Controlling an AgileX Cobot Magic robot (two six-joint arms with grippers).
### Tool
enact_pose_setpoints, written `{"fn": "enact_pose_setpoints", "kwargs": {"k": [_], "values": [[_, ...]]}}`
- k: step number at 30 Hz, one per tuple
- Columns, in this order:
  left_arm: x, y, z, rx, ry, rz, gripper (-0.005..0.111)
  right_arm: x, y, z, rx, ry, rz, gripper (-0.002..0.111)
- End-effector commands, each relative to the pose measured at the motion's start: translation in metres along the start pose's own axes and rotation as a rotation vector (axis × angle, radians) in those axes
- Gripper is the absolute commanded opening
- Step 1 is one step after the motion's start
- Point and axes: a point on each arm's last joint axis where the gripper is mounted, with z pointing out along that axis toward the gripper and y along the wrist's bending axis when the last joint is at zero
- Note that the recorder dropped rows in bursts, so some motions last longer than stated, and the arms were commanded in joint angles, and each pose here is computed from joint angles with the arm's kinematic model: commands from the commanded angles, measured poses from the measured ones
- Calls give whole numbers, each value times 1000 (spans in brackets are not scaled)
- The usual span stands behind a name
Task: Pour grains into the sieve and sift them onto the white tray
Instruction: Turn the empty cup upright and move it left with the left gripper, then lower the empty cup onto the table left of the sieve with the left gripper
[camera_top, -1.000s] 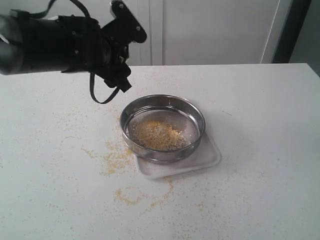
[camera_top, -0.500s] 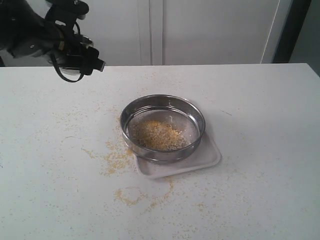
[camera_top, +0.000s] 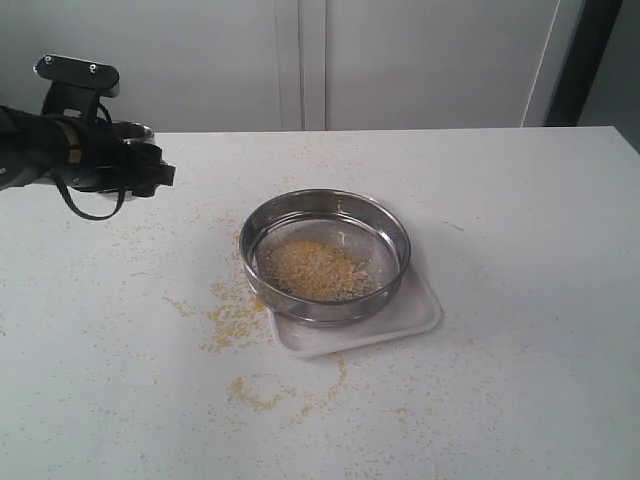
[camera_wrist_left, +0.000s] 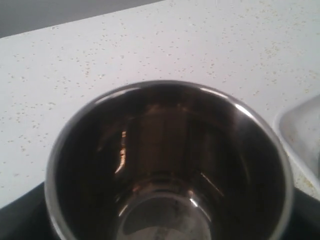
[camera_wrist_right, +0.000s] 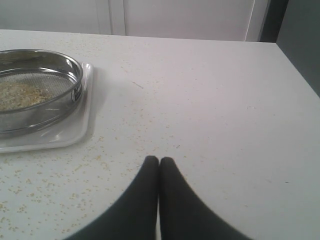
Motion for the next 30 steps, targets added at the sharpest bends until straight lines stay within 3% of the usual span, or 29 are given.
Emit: {"fn": "enact_pose_setpoints", "kwargs": {"k": [1,6,14,22,30], "values": [[4,-1,2,65,-72,-18,0,1,0,0,2,-9,-8,0],[11,-4,7,136,-133,-8,0,1,0,0,2,-9,-8,0],[19,-8,17,161,-144,55,0,1,0,0,2,-9,-8,0],[36,-11,35,200,-223,-67,0,1,0,0,2,-9,-8,0],[51,-15,43,229,-298,-21,0,1,0,0,2,-9,-8,0]]}}
